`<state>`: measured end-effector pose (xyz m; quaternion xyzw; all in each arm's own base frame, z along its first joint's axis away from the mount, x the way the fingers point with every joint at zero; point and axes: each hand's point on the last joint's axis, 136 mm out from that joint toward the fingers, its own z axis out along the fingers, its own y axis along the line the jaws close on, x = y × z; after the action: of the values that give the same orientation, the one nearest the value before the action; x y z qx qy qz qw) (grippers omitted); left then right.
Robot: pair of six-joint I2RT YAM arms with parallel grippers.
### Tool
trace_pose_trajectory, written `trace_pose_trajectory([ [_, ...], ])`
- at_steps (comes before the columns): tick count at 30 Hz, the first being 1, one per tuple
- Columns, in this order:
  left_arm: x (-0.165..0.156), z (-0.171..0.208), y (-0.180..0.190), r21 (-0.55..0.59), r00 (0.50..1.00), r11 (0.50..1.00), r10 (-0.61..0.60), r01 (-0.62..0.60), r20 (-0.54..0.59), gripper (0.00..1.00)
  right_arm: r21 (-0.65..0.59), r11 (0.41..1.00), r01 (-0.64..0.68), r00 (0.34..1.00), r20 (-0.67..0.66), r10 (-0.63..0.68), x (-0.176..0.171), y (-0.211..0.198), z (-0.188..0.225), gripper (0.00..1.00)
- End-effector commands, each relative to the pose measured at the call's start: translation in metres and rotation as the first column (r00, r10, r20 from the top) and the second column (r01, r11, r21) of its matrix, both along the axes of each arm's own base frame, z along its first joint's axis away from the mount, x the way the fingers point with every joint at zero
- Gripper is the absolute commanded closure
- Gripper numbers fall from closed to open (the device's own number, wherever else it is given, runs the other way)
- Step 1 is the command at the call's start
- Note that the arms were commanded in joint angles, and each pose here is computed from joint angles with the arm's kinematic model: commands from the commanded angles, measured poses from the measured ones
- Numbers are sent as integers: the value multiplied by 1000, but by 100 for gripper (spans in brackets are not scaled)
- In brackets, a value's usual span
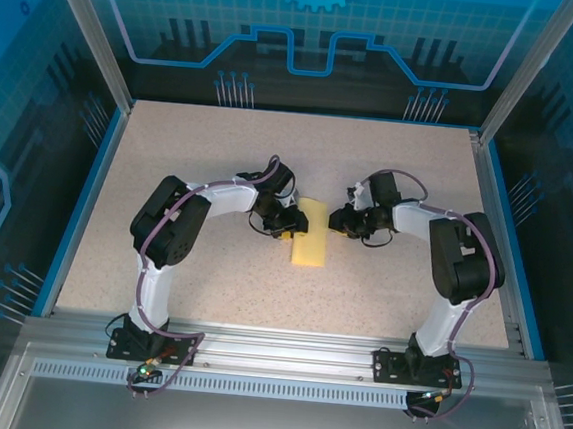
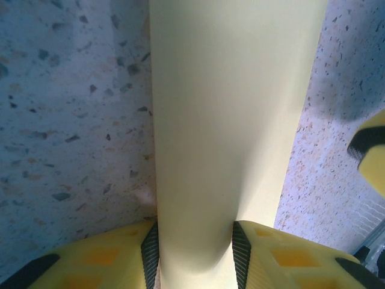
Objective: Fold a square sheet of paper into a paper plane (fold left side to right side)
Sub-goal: First fold in half a square sheet of paper at the center of the table, then hold the square sheet of paper at the center of the table, then first fold the square sheet of paper in half at the center of the table.
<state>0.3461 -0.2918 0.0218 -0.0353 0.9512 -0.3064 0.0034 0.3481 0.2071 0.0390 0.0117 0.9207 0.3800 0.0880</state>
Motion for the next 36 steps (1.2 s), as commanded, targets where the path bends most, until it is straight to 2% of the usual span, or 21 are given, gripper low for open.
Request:
trace_pose_trajectory([
  [1,-7,-21,9,77,999,997,-2,5,-34,59,45,998,-39,999,-28,40,-1,21,-3,81],
  [13,-7,-15,9,73,1000,997,-7,8,-23,59,-55,998,-41,990,-134,34,-13,15,-40,82],
  [20,-1,36,22,89,996,996,-5,-3,93,48,-109,993,-54,984,-176,35,-22,7,-53,82],
  [24,0,68,25,64,986,998,-14,4,165,45,-114,992,-55,982,-185,33,-22,7,-55,82],
  [27,-3,82,11,-19,981,999,-40,44,188,48,-124,991,-54,982,-185,31,-21,5,-56,82],
  [31,-10,81,-16,-138,983,984,-88,111,163,54,-128,990,-57,982,-186,32,-22,5,-56,82],
  [36,-7,60,-31,-172,989,978,-96,115,116,59,-126,990,-62,981,-189,37,-22,7,-56,82],
])
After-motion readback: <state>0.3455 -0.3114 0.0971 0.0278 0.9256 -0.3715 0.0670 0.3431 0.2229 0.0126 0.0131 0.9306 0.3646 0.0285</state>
